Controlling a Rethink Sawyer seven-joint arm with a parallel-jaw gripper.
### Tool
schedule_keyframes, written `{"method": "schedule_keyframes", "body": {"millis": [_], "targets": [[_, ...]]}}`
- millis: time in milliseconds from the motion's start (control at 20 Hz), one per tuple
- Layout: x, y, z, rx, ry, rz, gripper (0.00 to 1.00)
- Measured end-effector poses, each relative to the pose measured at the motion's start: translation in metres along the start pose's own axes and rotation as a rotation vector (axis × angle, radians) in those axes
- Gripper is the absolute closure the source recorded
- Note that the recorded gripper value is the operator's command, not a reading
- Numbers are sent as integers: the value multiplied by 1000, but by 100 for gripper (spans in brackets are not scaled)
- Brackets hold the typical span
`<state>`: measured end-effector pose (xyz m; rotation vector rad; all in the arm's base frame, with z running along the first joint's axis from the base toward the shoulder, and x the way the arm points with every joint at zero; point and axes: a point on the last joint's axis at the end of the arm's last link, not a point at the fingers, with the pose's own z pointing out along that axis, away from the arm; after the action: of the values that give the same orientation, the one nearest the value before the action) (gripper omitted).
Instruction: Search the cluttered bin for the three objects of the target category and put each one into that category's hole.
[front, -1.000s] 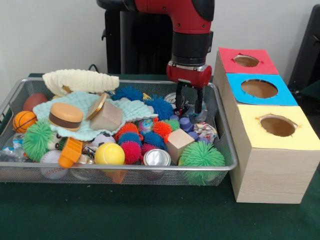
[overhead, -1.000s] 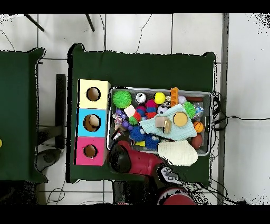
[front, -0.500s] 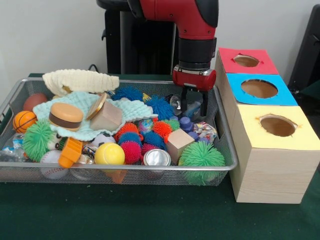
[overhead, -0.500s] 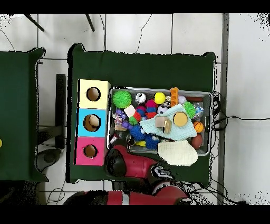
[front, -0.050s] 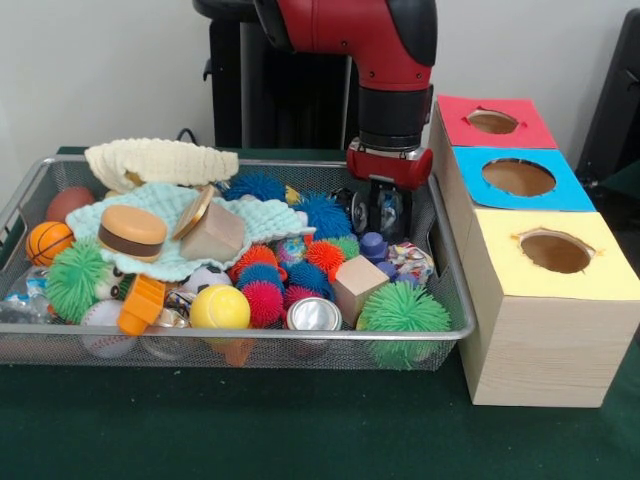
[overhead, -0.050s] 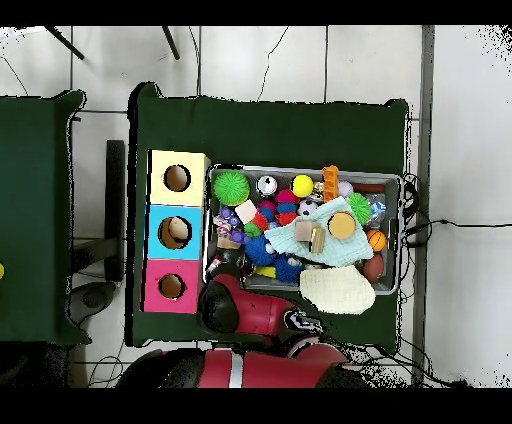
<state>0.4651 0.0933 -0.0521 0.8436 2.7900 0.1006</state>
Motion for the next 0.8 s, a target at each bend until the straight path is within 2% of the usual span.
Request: {"method": "schedule_keyframes", "body": {"millis": [800], "targets": [[0, 0, 0, 2, -2, -3, 100]]}}
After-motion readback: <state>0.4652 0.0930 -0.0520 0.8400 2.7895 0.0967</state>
